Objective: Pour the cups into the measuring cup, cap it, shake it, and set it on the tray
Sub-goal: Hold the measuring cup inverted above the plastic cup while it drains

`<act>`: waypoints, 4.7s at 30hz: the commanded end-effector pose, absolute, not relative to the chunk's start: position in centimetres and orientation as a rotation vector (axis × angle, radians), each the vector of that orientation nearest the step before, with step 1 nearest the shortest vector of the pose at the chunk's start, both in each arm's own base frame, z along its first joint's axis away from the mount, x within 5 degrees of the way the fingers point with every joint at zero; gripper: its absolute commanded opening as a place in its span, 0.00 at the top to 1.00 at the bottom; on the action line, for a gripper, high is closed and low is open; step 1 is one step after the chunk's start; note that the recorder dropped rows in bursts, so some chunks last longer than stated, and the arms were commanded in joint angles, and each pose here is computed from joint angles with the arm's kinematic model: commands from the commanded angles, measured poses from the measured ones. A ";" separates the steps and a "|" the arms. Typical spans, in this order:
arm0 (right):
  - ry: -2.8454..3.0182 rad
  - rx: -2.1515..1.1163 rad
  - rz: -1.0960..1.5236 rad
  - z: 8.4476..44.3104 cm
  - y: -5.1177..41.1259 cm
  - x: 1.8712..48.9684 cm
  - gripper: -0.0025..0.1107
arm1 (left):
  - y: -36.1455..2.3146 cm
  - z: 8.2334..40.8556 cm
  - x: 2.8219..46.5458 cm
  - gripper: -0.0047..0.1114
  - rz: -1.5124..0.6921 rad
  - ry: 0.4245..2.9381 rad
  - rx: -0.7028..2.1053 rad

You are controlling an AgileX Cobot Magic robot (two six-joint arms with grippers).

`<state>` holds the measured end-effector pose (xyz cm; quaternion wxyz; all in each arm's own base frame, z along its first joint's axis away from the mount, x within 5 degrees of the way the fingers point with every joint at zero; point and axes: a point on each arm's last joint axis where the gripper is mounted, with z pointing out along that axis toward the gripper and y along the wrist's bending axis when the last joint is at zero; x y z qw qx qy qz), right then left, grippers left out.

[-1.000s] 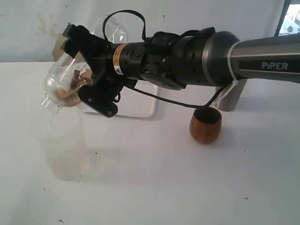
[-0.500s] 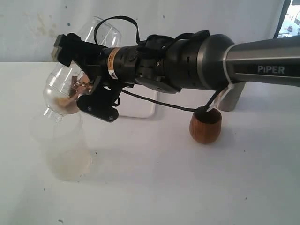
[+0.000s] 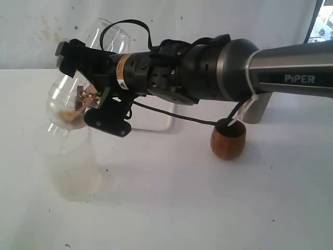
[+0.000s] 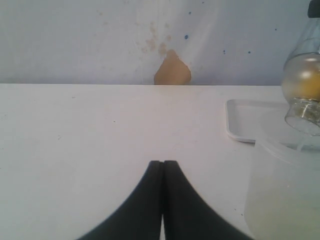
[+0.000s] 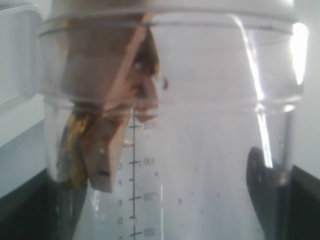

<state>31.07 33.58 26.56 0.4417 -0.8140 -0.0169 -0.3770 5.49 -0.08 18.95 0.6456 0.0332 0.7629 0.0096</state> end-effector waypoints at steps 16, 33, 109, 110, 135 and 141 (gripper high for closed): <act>-0.123 -1.997 -0.983 27.5 33.7 30.6 0.98 | -0.1 19.0 5.5 0.07 0.013 1.737 0.067; -0.174 -1.980 -1.006 27.6 33.8 30.5 0.98 | -0.1 19.0 5.5 0.07 0.013 1.737 0.067; -0.244 -1.942 -1.035 27.9 34.0 30.4 0.98 | -0.1 19.0 5.5 0.07 0.013 1.737 0.067; -0.244 -1.942 -1.035 27.9 34.0 30.4 0.98 | -0.1 19.0 5.5 0.07 0.013 1.737 0.067; -0.240 -1.944 -1.034 27.9 34.0 30.4 0.98 | -0.1 19.0 5.5 0.07 0.013 1.737 0.067; -0.238 -1.944 -1.032 27.9 34.0 30.4 0.98 | -0.1 19.0 5.5 0.07 0.013 1.737 0.067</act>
